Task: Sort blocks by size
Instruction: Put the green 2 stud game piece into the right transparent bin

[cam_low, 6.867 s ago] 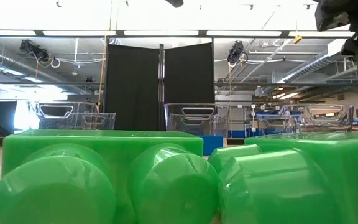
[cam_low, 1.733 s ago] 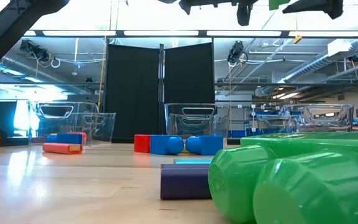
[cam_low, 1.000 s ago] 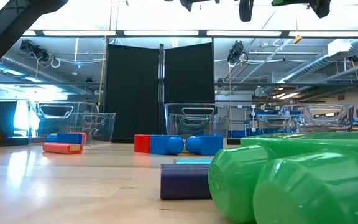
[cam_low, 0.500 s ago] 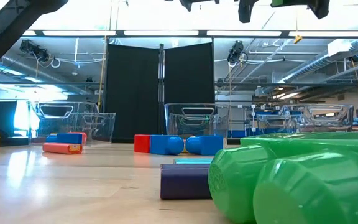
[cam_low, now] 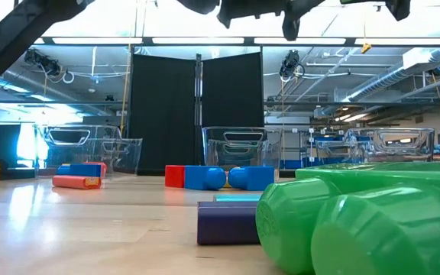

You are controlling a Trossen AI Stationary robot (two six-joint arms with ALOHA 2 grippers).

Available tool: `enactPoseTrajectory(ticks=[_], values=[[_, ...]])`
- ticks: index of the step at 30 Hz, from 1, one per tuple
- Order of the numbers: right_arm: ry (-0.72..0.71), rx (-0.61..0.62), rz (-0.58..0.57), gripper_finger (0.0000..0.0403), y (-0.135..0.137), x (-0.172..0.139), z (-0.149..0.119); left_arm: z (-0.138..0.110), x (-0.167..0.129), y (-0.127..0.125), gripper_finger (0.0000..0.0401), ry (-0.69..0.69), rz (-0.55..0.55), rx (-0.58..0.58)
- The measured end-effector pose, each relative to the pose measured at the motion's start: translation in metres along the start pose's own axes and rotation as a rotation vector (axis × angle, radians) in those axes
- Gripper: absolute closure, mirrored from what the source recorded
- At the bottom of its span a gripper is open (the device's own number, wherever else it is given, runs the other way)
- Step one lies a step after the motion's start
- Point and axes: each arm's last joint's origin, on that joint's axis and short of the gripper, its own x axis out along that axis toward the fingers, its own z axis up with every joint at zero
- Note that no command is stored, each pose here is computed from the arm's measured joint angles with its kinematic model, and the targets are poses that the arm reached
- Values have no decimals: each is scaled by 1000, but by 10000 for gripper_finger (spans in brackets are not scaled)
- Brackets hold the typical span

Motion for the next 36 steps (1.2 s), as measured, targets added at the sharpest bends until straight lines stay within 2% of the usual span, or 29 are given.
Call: enactPoseTrajectory(ticks=[2, 6, 11, 15, 19, 21, 28, 36], values=[[-11, 15, -31, 257, -4, -1, 1, -1, -5, 6, 269, 20, 24, -24], [-2, 70, -106, 257, -16, -1, 0, -7, -17, 16, 269, 108, 146, -84], [34, 128, -175, 257, -28, 7, 3, -8, -38, 13, 269, 243, 320, -70], [81, 158, -244, 257, -41, 18, 10, -7, -51, 2, 269, 347, 349, -17], [129, 187, -357, 257, -54, 25, 30, -18, -61, -1, 270, 493, 369, -43], [171, 170, -429, 257, -60, 30, 40, -22, -64, -1, 270, 535, 379, -62], [372, 182, -643, 257, -86, 51, 68, -23, -64, -3, 270, 554, 434, -64], [676, 275, -815, 257, -139, 89, 65, -37, -64, -2, 270, 603, 574, -100]])
